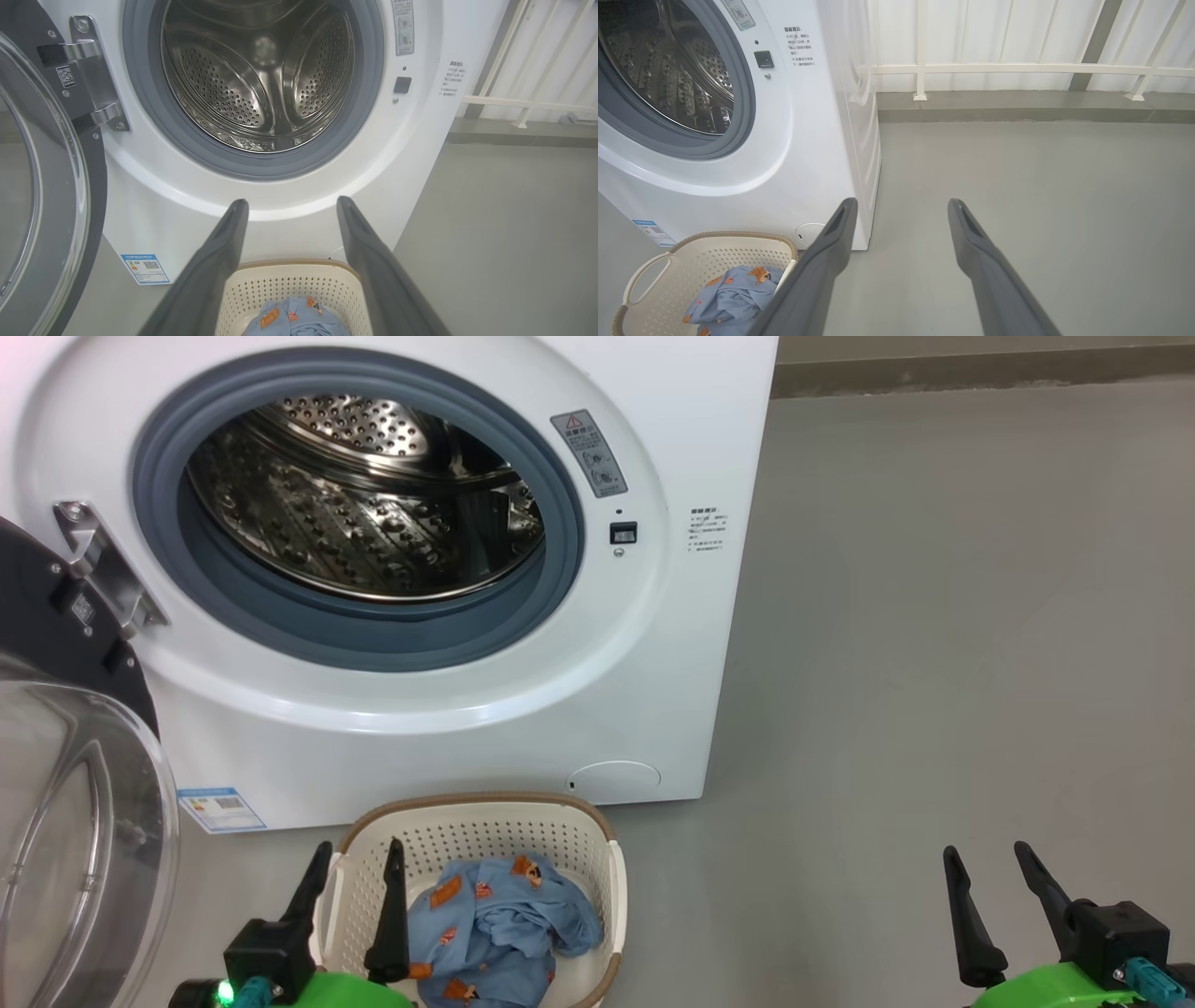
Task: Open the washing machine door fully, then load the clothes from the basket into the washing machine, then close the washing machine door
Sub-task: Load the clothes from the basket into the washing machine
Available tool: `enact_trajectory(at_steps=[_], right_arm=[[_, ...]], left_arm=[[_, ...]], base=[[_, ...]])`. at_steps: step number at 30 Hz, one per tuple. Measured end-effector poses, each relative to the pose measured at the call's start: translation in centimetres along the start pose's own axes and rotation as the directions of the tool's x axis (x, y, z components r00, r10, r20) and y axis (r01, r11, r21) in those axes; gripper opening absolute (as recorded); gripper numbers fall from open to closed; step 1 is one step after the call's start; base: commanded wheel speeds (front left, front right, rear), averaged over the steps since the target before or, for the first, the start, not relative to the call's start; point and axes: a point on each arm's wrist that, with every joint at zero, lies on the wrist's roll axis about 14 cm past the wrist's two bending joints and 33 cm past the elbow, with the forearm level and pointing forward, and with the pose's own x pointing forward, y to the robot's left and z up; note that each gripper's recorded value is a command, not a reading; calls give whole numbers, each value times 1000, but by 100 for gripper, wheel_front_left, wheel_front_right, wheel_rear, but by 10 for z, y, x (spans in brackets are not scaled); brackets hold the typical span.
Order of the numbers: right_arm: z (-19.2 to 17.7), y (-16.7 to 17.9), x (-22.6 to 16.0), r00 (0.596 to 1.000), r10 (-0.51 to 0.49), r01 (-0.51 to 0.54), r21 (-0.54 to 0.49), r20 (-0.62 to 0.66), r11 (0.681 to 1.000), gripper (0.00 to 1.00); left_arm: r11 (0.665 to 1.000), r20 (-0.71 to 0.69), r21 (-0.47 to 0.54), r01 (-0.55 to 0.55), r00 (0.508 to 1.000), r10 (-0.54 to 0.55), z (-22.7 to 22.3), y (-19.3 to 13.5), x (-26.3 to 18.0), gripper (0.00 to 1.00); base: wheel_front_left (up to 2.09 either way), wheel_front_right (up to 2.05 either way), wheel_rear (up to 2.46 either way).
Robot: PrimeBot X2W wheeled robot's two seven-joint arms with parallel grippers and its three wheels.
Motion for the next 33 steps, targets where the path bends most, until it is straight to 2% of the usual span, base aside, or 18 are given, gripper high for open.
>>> enact_trajectory(at_steps=[7, 20, 26, 33], right_arm=[[-2, 1, 5, 1000, 2, -2, 1, -7, 1000, 100], [-6, 4, 28, 1000, 13, -13, -1, -24, 1000, 100], [-17, 9, 42, 998, 29, -29, -6, -58, 1000, 100], [-24, 5, 57, 997, 22, -23, -6, -73, 1000, 100]], left_arm=[[1000, -29, 11, 10, 1000, -10, -8, -2, 6, 100], [997, -229, 44, 70, 972, -58, -67, -7, 29, 100], [993, -403, 28, 119, 910, -98, -112, -16, 40, 100], [989, -607, 2, 148, 786, -117, -168, -20, 38, 100]], base=[[0, 0, 0], [0, 0, 0], [0, 0, 0], [0, 0, 0]])
